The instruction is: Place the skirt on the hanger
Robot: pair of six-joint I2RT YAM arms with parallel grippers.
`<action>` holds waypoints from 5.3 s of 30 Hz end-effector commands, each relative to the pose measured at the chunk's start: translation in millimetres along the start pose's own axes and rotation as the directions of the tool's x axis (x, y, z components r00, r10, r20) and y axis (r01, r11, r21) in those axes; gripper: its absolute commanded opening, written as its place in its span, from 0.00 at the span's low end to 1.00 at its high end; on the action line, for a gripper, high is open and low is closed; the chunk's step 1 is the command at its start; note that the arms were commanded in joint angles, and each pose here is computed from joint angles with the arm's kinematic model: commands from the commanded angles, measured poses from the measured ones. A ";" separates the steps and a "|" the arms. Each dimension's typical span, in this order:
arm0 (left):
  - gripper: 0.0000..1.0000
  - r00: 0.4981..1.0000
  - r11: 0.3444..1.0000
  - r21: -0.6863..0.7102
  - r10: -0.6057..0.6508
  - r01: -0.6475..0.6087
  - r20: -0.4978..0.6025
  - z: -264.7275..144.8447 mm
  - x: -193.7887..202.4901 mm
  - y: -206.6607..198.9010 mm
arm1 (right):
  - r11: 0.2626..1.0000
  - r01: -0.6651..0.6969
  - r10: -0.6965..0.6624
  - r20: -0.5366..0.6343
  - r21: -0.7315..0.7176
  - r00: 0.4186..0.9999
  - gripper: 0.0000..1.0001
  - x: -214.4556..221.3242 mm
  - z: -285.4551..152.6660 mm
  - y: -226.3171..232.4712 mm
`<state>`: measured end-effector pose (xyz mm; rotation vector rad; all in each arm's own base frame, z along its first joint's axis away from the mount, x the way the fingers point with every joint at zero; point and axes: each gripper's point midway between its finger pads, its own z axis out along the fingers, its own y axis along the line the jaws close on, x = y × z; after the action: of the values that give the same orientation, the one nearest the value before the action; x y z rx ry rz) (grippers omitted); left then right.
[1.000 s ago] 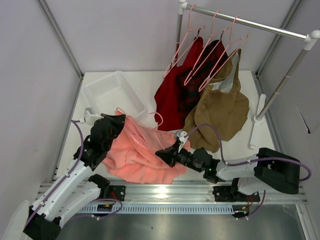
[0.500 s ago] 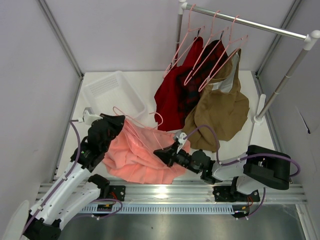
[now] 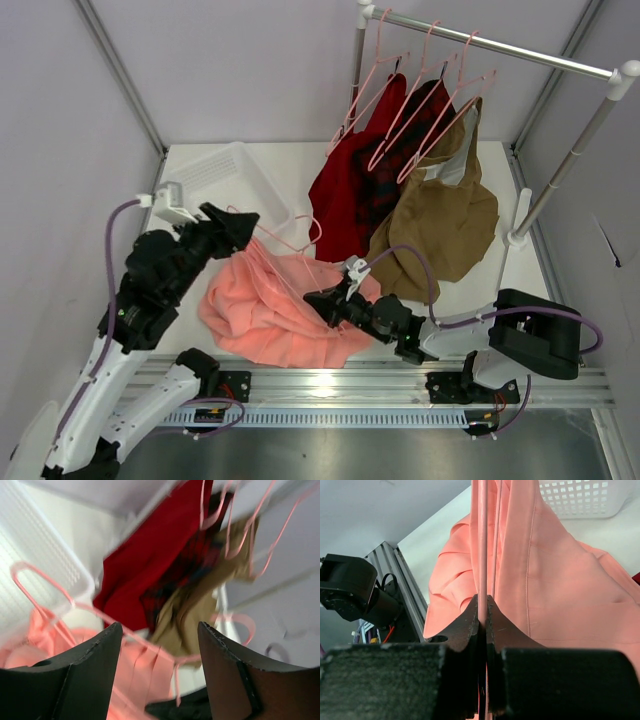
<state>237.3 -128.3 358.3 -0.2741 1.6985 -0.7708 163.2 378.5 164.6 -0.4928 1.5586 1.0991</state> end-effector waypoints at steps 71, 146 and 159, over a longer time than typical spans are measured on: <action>0.00 0.986 0.984 0.060 0.167 -0.166 -0.003 3.1 108.2 22.7 | 0.960 0.199 -0.104 -0.410 0.197 0.906 0.60 0.5 -75.1 -20.5; 0.00 0.989 0.986 0.081 0.139 -0.143 0.053 -25.3 90.6 38.1 | 0.721 0.660 -0.493 -0.511 0.213 0.704 0.13 20.8 7.2 -53.1; 0.00 0.988 0.990 0.080 0.107 -0.116 0.108 -53.9 42.6 27.5 | 0.997 0.062 -0.053 -0.145 0.054 0.988 0.00 -72.4 19.6 71.0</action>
<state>187.3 -131.1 268.5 -0.1182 1.6706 -0.7077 159.0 385.0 194.5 -0.7159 1.7785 0.6990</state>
